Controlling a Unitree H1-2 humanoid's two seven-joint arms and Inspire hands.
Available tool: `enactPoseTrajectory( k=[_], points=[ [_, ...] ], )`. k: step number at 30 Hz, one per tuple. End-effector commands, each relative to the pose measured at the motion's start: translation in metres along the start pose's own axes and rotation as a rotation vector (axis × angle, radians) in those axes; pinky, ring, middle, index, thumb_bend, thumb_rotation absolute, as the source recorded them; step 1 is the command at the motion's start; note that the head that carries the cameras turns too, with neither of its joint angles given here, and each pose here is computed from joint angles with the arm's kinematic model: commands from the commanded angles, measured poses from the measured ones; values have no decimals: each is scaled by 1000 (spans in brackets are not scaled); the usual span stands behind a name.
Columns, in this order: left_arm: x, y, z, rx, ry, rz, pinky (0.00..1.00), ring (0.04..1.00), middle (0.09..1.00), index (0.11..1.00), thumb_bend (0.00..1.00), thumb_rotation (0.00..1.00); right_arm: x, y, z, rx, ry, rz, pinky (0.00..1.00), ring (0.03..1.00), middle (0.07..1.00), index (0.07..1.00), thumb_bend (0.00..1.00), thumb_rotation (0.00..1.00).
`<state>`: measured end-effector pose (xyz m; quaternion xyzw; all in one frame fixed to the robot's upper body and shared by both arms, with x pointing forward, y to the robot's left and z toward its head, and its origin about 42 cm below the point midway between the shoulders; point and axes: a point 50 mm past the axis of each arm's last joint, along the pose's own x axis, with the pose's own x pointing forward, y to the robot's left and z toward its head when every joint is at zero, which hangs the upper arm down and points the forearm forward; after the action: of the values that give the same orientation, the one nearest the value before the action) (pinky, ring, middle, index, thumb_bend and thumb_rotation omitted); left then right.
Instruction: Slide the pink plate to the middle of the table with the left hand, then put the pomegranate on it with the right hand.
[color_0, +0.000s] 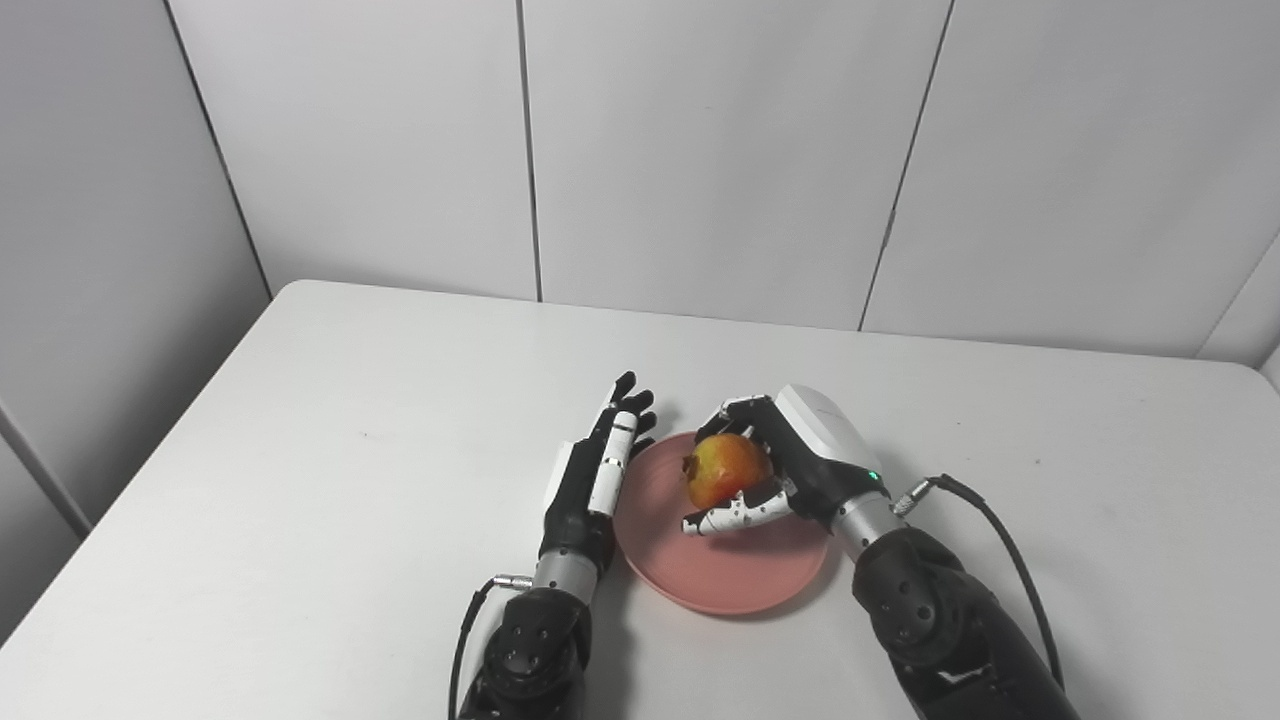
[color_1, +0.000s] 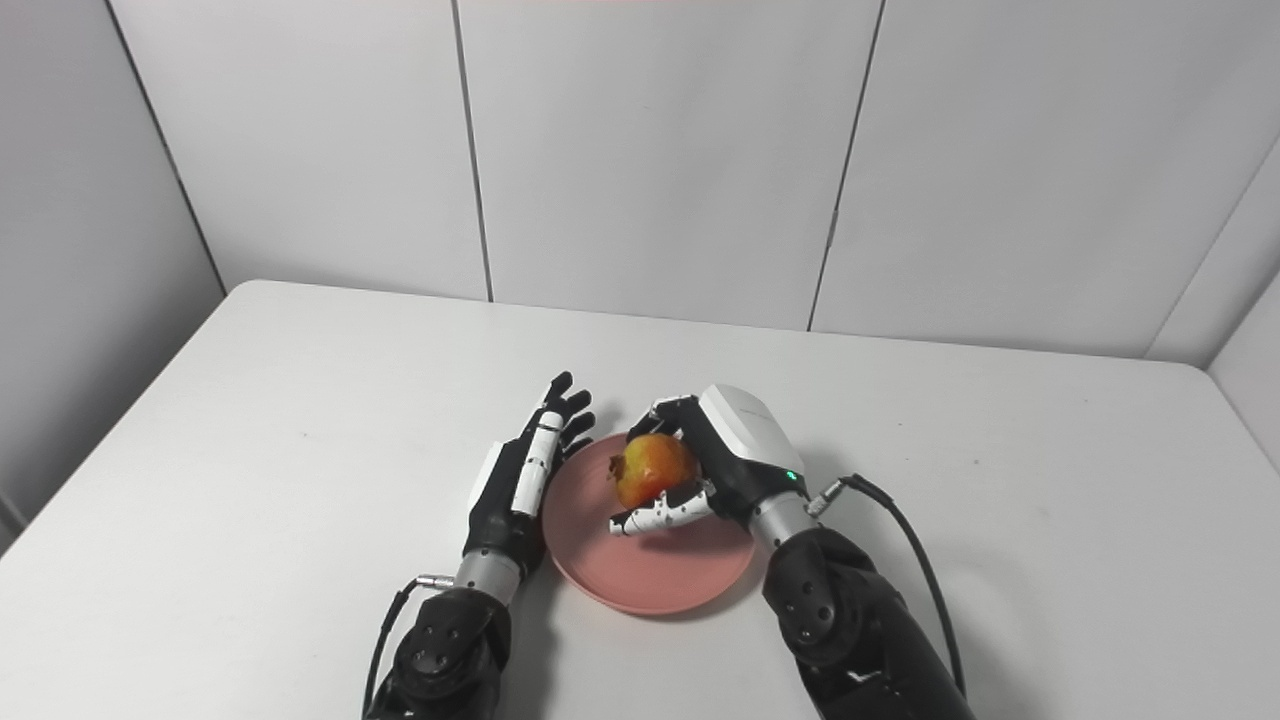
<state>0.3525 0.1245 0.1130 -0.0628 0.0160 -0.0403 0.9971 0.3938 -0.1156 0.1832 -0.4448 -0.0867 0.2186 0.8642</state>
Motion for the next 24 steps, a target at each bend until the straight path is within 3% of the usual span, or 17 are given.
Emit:
enactPoseTrajectory(
  k=[1, 12, 24],
  points=[
    [2, -3, -2, -2, 1, 17, 884, 916, 933, 939, 407, 1000, 9, -12, 18, -23, -85, -51, 250, 321, 396, 465, 454, 68],
    [3, -4, -2, -9, -13, 26, 887, 912, 929, 929, 430, 1000, 11, 6, 9, -47, -66, -34, 265, 339, 412, 512, 466, 48],
    [5, -3, -2, 1, -23, 18, 869, 905, 923, 927, 422, 1000, 9, 12, 3, -84, -35, -4, 258, 330, 390, 459, 478, 92]
  ],
)
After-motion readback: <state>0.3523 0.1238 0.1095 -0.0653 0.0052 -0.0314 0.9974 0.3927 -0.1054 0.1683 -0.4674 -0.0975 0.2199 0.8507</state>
